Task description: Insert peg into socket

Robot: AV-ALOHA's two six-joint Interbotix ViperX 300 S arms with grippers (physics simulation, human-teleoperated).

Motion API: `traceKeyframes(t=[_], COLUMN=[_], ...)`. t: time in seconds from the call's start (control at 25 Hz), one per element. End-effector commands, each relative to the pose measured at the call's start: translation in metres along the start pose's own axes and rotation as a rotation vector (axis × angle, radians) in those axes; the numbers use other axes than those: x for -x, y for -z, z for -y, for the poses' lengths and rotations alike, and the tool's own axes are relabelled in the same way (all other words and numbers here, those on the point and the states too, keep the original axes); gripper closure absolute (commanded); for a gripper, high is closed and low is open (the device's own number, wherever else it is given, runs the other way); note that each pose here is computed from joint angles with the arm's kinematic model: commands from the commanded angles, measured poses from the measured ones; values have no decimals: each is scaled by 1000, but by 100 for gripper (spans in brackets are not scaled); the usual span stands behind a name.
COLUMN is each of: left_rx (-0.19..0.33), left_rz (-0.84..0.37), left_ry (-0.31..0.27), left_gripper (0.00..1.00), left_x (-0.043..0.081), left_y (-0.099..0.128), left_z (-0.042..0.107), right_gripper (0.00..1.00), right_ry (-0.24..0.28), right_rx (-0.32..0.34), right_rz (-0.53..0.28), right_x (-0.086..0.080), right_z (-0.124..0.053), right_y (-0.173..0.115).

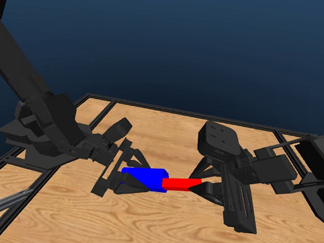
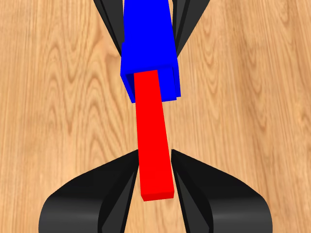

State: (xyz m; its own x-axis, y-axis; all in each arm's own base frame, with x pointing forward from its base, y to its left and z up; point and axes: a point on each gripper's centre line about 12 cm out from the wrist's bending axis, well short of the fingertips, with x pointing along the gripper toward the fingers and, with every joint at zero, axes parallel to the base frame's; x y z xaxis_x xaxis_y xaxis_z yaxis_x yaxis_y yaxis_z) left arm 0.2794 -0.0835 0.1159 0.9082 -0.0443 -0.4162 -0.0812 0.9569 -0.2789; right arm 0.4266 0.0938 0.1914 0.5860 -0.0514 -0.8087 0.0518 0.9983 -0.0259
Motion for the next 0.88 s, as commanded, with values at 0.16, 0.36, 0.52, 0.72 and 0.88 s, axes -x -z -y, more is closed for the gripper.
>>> traceKeyframes(t=[0.16,0.36,0.52,0.72,0.88], left_rx=[-8,-15,-10,-5,21], left_rz=[46,48,21,15,19], left_ry=[21,37,37,36,25], left_gripper=[100,100,100,100,100], left_x=[-8,-13,-12,-14,-13], left_y=[-14,-21,-16,-17,-19], left_z=[6,11,10,9,5], right_gripper=[100,100,100,0,0], right_ry=[-96,-139,-142,-142,-155], right_rx=[-5,-3,-16,-27,-42], right_rz=[137,156,132,116,123], right_x=[-26,-61,-62,-54,-44], right_z=[-6,-14,-12,-10,-10], right_y=[-39,-41,-31,-24,-16])
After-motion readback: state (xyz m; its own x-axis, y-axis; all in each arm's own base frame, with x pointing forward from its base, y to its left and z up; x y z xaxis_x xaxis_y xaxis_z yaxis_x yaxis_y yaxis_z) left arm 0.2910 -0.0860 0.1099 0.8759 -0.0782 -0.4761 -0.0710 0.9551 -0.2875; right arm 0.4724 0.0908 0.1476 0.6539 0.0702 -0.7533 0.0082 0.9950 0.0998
